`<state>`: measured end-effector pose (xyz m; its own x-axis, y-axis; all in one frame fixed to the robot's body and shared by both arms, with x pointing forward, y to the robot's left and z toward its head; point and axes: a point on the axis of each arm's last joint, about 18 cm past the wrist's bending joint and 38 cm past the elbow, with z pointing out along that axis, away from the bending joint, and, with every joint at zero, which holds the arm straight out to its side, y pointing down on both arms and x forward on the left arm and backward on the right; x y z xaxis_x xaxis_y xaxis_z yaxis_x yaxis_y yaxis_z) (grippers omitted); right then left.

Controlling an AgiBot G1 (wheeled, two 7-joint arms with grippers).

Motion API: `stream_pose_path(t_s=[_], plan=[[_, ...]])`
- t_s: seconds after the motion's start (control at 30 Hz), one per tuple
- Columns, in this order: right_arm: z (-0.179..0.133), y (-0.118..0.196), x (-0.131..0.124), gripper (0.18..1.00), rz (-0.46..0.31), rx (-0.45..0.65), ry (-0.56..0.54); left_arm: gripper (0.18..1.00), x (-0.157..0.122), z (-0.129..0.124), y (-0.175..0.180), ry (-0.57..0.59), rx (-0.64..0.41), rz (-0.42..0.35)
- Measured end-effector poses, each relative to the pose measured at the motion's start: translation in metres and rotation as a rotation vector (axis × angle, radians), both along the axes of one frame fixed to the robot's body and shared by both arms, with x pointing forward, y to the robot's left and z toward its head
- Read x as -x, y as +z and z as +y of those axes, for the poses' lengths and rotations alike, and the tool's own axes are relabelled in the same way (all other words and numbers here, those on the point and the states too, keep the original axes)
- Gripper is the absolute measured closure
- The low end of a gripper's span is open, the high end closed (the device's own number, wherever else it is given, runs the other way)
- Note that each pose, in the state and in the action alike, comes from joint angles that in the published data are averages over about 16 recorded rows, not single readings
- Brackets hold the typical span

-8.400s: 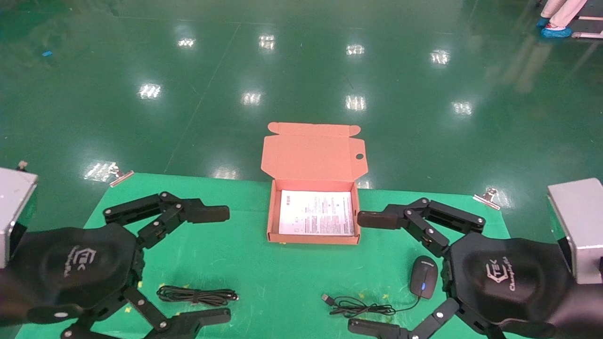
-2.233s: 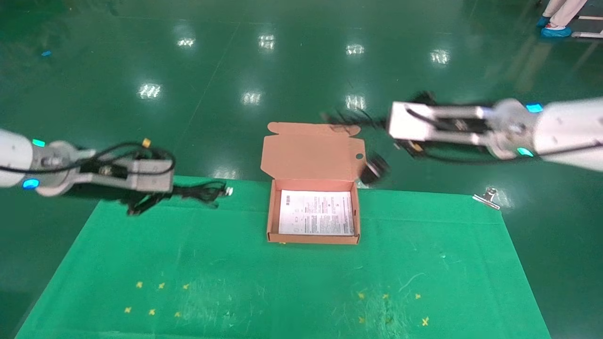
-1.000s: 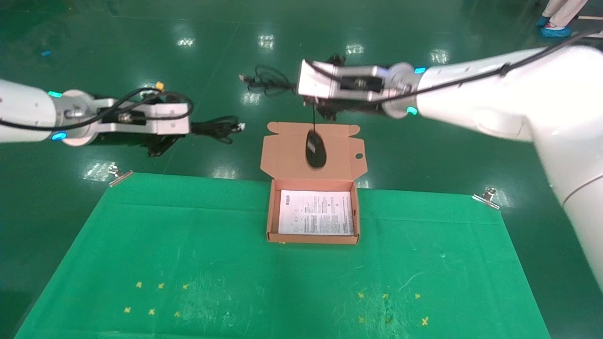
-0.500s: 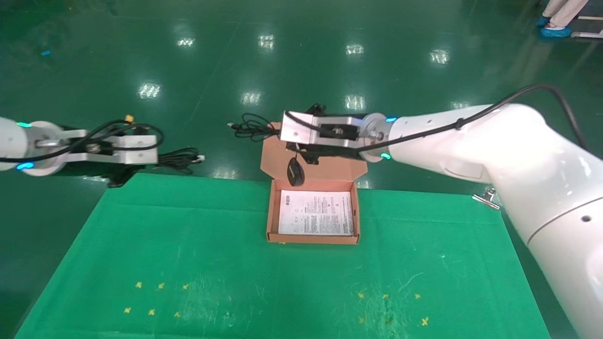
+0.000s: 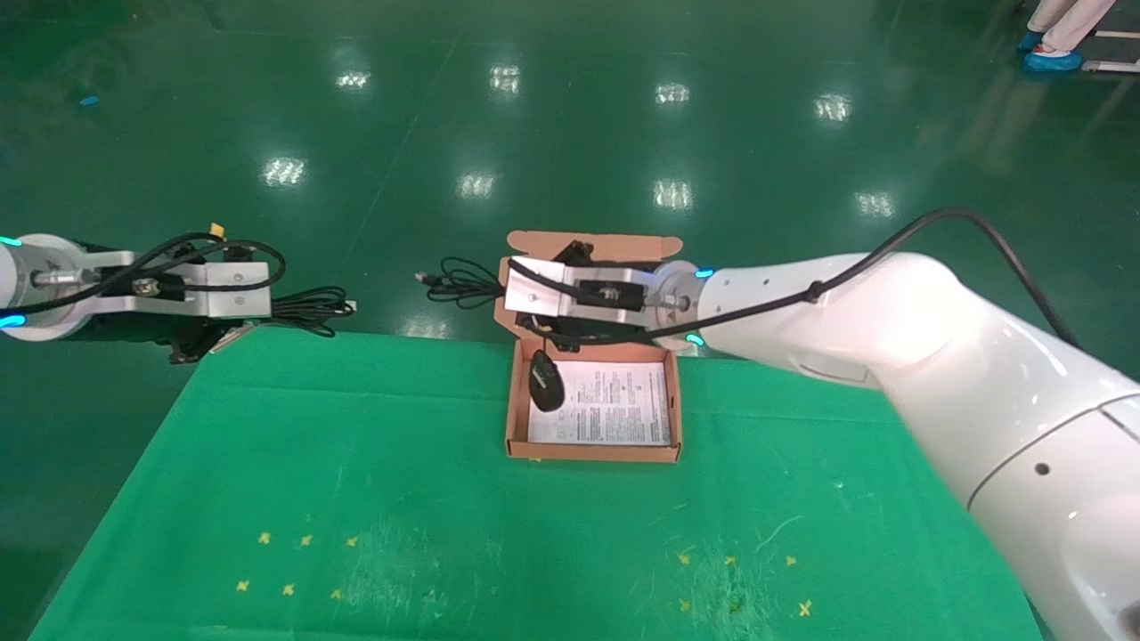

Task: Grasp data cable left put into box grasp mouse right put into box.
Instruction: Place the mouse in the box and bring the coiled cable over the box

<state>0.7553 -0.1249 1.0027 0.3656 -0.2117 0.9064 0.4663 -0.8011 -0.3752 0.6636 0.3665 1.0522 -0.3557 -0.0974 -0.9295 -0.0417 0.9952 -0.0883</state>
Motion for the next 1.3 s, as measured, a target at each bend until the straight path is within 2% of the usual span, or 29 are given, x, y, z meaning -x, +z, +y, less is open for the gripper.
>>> stream_pose_path(t_s=[0.37, 0.67, 1.07, 1.3], plan=[[-0.029, -0.041, -0.015, 0.969, 0.137, -0.098, -0.121, 0.960, 0.000, 0.000, 0.000, 0.001, 0.000, -0.001], [-0.039, -0.058, -0.019, 0.969, 0.200, -0.139, -0.172, 0.960, 0.000, 0.000, 0.000, 0.001, 0.000, -0.001], [-0.044, -0.063, -0.019, 0.962, 0.219, -0.146, -0.190, 0.960, 0.000, -0.003, -0.002, -0.008, 0.005, 0.002], [-0.054, -0.055, -0.018, 0.925, 0.196, -0.153, -0.196, 0.960, -0.010, -0.023, -0.010, -0.070, 0.012, 0.007]])
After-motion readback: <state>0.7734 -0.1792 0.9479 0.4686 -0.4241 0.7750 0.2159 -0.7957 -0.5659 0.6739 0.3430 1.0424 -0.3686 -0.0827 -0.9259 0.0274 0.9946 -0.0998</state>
